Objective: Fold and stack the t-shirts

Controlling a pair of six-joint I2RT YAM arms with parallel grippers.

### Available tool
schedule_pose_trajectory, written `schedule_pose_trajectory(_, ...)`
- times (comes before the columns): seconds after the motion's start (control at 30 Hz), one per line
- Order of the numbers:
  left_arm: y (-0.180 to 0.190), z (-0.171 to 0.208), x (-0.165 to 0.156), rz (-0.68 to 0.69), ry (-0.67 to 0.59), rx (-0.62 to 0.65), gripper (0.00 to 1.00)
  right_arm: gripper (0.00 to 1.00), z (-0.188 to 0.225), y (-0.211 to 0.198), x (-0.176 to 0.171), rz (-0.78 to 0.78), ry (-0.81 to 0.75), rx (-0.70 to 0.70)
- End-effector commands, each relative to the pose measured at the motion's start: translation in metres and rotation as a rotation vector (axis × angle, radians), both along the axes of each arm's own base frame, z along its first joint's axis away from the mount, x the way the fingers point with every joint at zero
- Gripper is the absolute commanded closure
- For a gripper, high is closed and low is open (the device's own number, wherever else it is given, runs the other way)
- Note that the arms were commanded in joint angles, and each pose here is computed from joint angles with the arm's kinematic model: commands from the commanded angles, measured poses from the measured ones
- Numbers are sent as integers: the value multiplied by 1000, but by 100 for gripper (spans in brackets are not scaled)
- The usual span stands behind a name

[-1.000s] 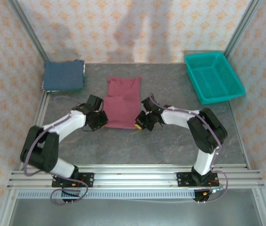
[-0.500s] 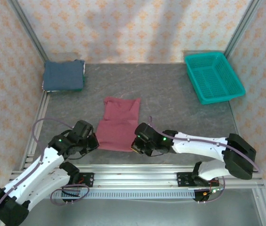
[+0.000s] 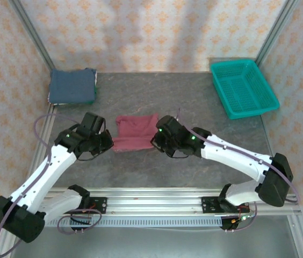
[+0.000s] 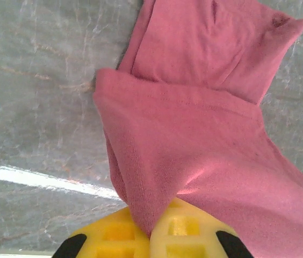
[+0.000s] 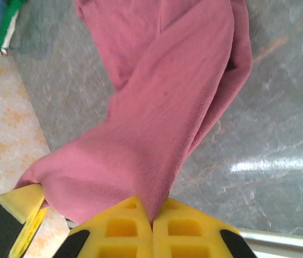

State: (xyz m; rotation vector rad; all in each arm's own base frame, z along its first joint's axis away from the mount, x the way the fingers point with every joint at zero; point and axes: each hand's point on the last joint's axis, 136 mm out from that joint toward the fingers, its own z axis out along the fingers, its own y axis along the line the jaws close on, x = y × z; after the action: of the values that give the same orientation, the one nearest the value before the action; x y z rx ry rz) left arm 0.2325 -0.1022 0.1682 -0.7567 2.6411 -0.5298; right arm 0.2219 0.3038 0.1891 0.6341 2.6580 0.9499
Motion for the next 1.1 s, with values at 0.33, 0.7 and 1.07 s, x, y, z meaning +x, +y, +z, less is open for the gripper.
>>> schedule_pose_trajectory(0.33,15,14,70,2,-27,1,100,100,2,-15,73,11,15,-72)
schedule_pose_trajectory(0.7,31,-3,109,17,14,24,100,100,-18,-19,124,-4,65,-88)
schedule_pose_trajectory(1.07,44,-23,155,41,38,23,100,100,-51,-18,169,-28,124,-112)
